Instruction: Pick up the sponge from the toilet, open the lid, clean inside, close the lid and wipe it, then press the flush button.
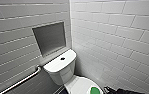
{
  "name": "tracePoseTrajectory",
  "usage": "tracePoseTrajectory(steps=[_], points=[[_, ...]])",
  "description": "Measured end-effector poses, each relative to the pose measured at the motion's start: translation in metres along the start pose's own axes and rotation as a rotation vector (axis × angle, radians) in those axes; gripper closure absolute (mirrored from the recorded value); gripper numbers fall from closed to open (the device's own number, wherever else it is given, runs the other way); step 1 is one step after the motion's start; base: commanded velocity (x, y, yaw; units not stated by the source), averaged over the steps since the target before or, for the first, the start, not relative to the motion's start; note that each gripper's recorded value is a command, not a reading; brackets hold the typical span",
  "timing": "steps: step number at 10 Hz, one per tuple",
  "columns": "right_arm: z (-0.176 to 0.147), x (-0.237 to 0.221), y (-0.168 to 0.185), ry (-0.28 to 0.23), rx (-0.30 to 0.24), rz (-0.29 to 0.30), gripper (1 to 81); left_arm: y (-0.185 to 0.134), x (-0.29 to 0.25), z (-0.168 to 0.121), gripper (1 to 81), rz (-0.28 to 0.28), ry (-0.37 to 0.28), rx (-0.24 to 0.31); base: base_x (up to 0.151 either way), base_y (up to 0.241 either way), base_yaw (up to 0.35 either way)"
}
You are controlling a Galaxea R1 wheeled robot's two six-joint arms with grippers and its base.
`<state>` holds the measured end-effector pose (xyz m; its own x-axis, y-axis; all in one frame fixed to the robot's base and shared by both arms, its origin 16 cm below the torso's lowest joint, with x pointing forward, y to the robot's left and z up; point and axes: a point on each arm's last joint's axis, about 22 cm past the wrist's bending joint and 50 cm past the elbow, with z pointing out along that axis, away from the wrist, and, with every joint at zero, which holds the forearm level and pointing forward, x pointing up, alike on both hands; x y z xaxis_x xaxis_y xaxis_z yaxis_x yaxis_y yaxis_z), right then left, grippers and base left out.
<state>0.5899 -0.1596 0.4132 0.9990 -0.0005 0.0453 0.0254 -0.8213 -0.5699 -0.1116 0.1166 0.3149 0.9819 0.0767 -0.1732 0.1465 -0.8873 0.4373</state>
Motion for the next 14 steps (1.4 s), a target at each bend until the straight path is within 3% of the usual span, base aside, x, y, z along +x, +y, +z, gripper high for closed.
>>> tracePoseTrajectory(steps=[2,5,8,10,12,14], points=[[0.002,0.012,0.008,0.008,-0.009,0.018,1.0,0.002,-0.006,0.001,1.0,-0.008,-0.019,-0.002,0.0,0.0,0.0],[0.006,0.031,0.01,0.035,-0.008,-0.002,1.0,-0.006,0.016,0.024,1.0,0.004,0.008,-0.005,0.0,0.0,0.0],[0.006,0.041,0.006,0.048,-0.003,-0.001,1.0,-0.009,0.021,0.028,1.0,0.008,0.012,-0.005,0.0,0.0,0.0],[0.025,0.035,-0.01,0.032,0.018,0.011,1.0,-0.009,0.017,0.027,1.0,0.004,0.004,-0.004,0.0,0.0,0.0],[0.058,0.01,-0.009,-0.019,0.028,0.047,1.0,-0.007,0.002,0.022,1.0,-0.015,-0.031,-0.001,0.0,0.0,0.0],[0.057,0.012,0.007,-0.016,0.005,0.099,1.0,-0.008,0.002,0.021,1.0,-0.016,-0.031,0.0,0.0,0.0,0.0]])
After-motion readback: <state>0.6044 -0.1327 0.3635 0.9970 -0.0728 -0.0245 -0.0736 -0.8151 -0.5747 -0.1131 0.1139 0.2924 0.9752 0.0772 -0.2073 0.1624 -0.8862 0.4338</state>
